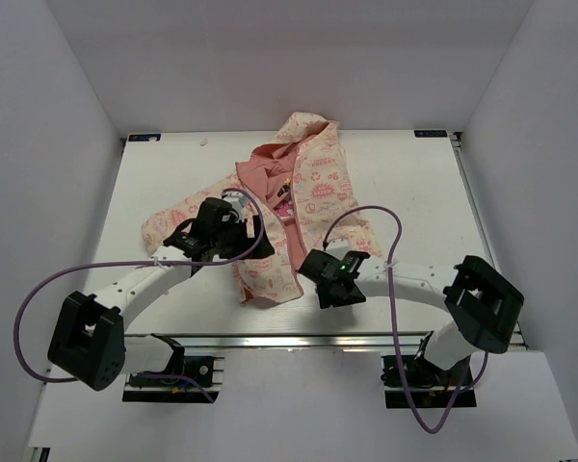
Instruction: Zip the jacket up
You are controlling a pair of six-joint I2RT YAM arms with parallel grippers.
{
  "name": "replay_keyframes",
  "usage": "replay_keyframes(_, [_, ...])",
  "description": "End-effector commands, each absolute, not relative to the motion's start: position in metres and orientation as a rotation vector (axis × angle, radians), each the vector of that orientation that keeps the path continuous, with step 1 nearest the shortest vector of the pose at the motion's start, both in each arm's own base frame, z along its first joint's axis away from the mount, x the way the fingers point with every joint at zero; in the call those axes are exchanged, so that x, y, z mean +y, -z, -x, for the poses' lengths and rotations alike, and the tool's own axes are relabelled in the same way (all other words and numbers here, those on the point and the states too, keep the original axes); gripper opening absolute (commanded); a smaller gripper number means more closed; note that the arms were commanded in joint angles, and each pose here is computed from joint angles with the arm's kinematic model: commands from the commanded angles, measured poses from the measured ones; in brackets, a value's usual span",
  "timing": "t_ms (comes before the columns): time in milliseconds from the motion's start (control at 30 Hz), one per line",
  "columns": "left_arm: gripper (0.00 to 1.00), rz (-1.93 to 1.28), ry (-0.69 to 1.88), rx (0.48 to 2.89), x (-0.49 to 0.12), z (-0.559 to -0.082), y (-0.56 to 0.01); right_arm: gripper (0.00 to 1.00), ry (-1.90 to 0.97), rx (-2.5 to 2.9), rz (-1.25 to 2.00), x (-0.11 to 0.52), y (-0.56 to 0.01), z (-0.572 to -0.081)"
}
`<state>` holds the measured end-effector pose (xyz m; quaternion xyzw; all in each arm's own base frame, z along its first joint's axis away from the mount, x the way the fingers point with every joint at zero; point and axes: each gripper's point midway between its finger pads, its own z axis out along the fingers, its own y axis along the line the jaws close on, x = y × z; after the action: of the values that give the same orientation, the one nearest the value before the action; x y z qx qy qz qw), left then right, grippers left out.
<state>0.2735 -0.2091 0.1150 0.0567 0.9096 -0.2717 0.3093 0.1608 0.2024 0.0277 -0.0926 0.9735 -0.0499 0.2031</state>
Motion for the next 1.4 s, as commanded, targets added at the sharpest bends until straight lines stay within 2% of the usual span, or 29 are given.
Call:
replay_keyframes(0, [0.98, -0.166, 0.739, 2.371, -0.21, -0.269, -0.124, 0.67, -0.071, 2.599, 0.324, 0.233, -0.054, -0.178])
replay_keyframes(100, [0.98, -0.177, 0.76, 2.376, -0.212, -0.266, -0.124, 0.67, -0.192, 2.509, 0.431, 0.254, -0.071, -0.189])
replay_keyframes(233, [0.98, -0.18, 0.768, 2.38, -0.212, -0.262, -0.123, 0.67, -0.184, 2.471, 0.508, 0.261, -0.076, -0.203])
replay_keyframes(467, [0.98, -0.183, 0.77, 2.386, -0.212, -0.261, -0.125, 0.65, -0.114, 2.503, 0.488, 0.246, -0.055, -0.224])
replay_keyframes(767, [0.98, -0.236, 0.795, 2.381, -0.221, -0.262, -0.127, 0.6, -0.297, 2.578, 0.598, 0.263, -0.024, -0.21])
replay_keyframes(867, [0.98, -0.239, 0.804, 2.383, -0.225, -0.264, -0.127, 0.54, -0.26, 2.618, 0.584, 0.254, -0.01, -0.204])
replay_keyframes(900, [0.98, -0.242, 0.806, 2.379, -0.226, -0.265, -0.128, 0.47, -0.245, 2.625, 0.576, 0.251, -0.007, -0.203])
replay_keyframes(967, [0.98, -0.244, 0.806, 2.383, -0.227, -0.267, -0.128, 0.45, -0.215, 2.648, 0.557, 0.243, 0.0, -0.199])
replay_keyframes(1000, [0.98, -0.246, 0.806, 2.386, -0.228, -0.267, -0.128, 0.38, -0.211, 2.654, 0.541, 0.242, 0.002, -0.198])
replay_keyframes(1067, [0.98, -0.245, 0.804, 2.386, -0.229, -0.269, -0.128, 0.34, -0.206, 2.66, 0.536, 0.239, 0.004, -0.196])
replay_keyframes(1167, [0.98, -0.249, 0.811, 2.384, -0.231, -0.27, -0.128, 0.15, -0.269, 2.659, 0.564, 0.247, 0.002, -0.193])
replay_keyframes(1267, [0.98, -0.266, 0.83, 2.377, -0.235, -0.271, -0.131, 0.04, -0.354, 2.625, 0.604, 0.26, -0.007, -0.194])
replay_keyframes(1367, [0.98, -0.319, 0.897, 2.351, -0.248, -0.272, -0.138, 0.0, -0.421, 2.565, 0.607, 0.27, -0.025, -0.199])
